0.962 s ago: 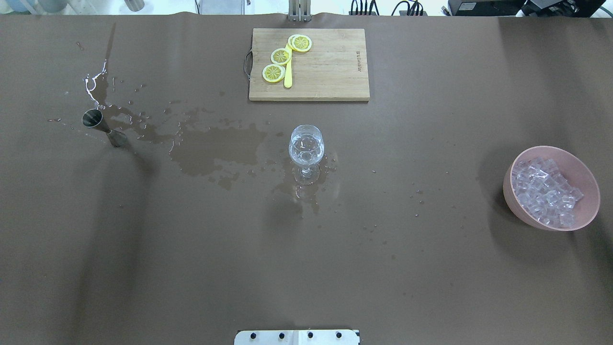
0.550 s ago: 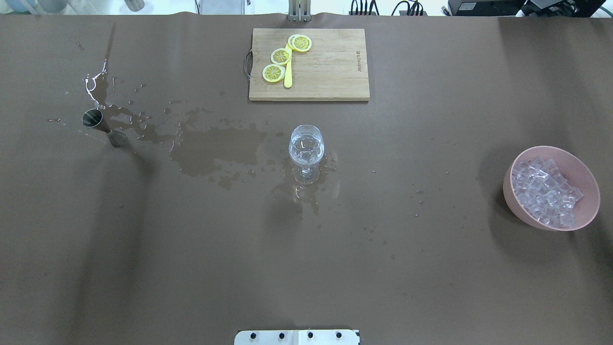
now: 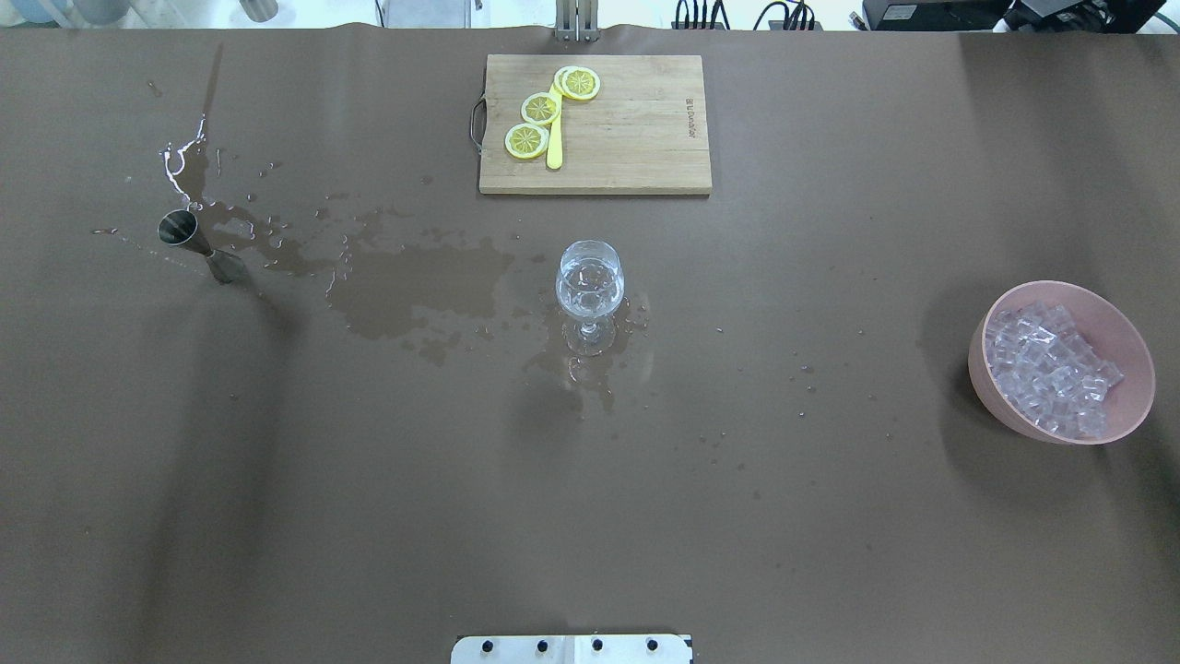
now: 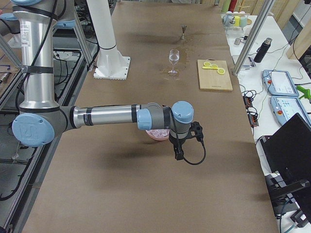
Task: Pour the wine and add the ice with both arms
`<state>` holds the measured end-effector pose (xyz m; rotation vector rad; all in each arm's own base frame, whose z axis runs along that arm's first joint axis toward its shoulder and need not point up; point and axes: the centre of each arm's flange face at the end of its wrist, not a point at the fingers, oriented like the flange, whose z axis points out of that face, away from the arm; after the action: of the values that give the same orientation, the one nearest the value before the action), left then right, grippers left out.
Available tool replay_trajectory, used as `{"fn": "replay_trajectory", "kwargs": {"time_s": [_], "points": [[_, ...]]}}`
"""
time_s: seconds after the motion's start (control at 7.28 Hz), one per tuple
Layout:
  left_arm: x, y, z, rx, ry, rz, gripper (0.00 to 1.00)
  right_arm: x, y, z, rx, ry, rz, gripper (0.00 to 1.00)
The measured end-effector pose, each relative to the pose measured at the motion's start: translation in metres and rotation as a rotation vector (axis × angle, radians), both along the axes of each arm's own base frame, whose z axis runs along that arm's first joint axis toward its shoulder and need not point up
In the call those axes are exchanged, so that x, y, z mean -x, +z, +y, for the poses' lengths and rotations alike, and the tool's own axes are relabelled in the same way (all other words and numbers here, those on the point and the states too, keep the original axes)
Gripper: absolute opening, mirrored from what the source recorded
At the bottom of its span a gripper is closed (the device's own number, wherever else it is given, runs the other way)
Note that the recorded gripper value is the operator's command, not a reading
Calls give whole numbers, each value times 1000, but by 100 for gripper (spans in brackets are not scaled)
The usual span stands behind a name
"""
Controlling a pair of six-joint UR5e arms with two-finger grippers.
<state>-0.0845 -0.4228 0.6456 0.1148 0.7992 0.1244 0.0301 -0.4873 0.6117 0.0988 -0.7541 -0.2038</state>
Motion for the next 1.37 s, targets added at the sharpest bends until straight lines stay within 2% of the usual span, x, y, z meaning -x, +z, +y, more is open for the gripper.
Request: {"fn": "replay_trajectory", "kwargs": {"time_s": [0.96,1.37], "points": [[0,-5,-1,-13,1,0,99,0,-1,0,-3,-1,-3,100],[-2,-16,-7,-102,7,10,99,0,0,1,-4,-1,-3,100]]}}
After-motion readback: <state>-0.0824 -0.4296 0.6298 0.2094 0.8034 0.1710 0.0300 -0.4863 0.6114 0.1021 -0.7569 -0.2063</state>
